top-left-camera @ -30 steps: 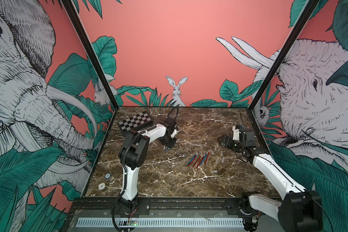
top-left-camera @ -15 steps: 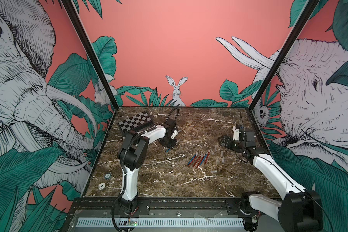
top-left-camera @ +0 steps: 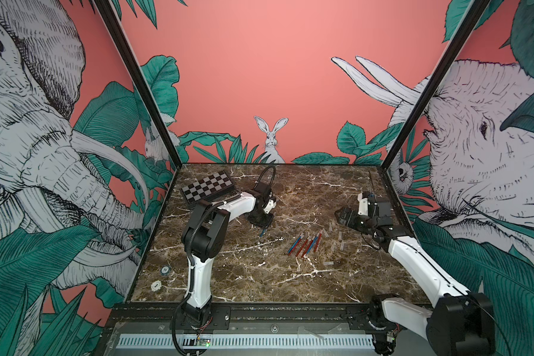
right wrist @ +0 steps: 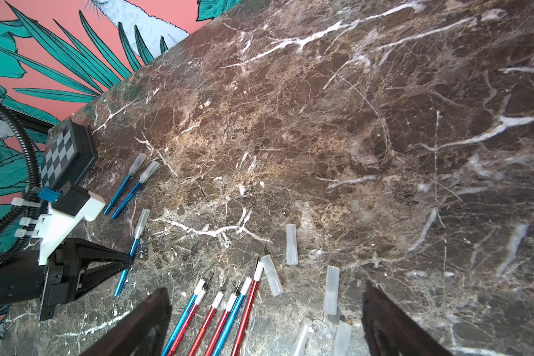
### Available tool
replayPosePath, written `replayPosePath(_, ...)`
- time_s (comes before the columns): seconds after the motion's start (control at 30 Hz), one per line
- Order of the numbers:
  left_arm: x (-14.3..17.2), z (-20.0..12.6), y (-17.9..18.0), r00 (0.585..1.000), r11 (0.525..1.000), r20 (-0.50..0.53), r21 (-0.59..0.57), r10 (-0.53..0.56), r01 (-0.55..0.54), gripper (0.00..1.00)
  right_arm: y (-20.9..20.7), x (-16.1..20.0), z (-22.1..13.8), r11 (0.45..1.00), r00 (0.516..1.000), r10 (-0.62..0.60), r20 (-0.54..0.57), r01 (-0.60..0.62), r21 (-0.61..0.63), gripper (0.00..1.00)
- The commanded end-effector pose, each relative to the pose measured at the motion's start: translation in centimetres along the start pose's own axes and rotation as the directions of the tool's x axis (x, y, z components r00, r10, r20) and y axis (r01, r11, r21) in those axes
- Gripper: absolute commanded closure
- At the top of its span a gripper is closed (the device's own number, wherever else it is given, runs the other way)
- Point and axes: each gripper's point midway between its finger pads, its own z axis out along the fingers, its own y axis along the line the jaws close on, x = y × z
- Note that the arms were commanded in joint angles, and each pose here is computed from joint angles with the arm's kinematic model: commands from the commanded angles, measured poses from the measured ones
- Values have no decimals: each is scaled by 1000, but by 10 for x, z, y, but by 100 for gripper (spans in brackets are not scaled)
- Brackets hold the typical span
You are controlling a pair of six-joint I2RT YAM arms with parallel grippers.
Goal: Remove protective caps from carving knives
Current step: Pick up the carving knife from the center of the board.
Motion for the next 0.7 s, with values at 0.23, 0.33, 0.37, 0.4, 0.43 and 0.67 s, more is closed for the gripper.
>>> replayPosePath(0.23,21,9,-8,997,1000,-71,31,-3,5,95,11,-9,-2,999,1000,-6,20,7,-53,8)
replayPosePath(0.33,14,-7,-18,1000,998,-25,61,-1,3,95,17,-7,5,996,1000,14,-6,-15,-84,10)
replayPosePath(0.37,10,-13,-24,1000,997,-2,83,0,0,95,19,-6,8,995,1000,19,-17,-20,-96,11)
replayPosePath(0.4,7,-18,-28,1000,995,15,104,-2,1,95,19,-6,10,994,999,28,-25,-30,-102,12)
replayPosePath(0.43,2,-24,-35,999,991,43,132,-3,-3,95,22,-4,13,993,999,33,-34,-37,-115,14)
replayPosePath(0.67,-8,-45,-56,995,983,100,181,3,-21,96,49,7,34,982,997,25,-75,-39,-186,20)
